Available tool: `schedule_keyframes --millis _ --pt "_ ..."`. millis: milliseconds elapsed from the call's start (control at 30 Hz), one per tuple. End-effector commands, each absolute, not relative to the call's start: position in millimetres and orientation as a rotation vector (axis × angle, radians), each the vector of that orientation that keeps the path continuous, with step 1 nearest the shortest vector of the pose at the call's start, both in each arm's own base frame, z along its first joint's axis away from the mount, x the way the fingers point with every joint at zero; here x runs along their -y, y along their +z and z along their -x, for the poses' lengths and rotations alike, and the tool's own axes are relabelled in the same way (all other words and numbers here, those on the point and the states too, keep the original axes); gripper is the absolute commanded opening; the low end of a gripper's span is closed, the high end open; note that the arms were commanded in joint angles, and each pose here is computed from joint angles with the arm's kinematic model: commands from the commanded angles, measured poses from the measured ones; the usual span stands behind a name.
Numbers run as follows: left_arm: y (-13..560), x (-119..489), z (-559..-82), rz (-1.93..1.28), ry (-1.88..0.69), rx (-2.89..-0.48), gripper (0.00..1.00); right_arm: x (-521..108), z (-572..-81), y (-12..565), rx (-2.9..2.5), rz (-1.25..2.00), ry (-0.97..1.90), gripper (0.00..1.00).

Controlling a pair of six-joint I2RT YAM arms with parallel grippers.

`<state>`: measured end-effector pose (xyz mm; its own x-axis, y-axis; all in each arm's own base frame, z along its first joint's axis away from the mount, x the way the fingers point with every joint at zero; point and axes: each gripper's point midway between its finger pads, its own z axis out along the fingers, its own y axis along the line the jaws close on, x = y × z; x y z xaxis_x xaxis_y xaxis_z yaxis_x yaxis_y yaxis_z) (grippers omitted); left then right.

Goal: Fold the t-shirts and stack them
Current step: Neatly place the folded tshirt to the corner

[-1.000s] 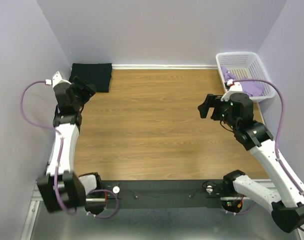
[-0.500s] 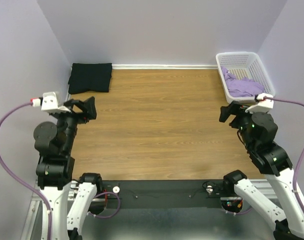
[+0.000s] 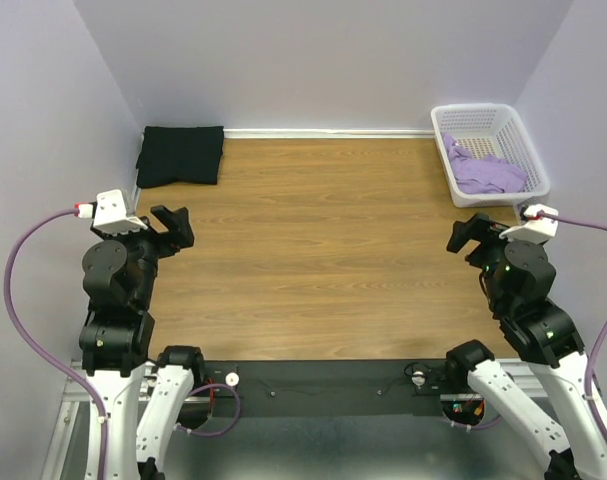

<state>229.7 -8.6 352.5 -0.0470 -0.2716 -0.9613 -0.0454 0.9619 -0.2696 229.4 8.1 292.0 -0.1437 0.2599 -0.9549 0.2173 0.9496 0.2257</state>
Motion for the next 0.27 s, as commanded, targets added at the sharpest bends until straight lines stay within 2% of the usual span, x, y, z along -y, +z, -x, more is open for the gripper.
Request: schedule_keyframes --millis 0,233 --pt "347.7 6.4 -233.8 0.253 -0.165 -1.627 0.89 4.7 -223.8 289.1 -1.709 -0.405 -0.017 1.0" --pt "349.6 15.4 -236.6 0.204 -0.197 -1.62 0.9 3.6 -224.0 289.0 -1.716 -0.375 -0.025 1.0"
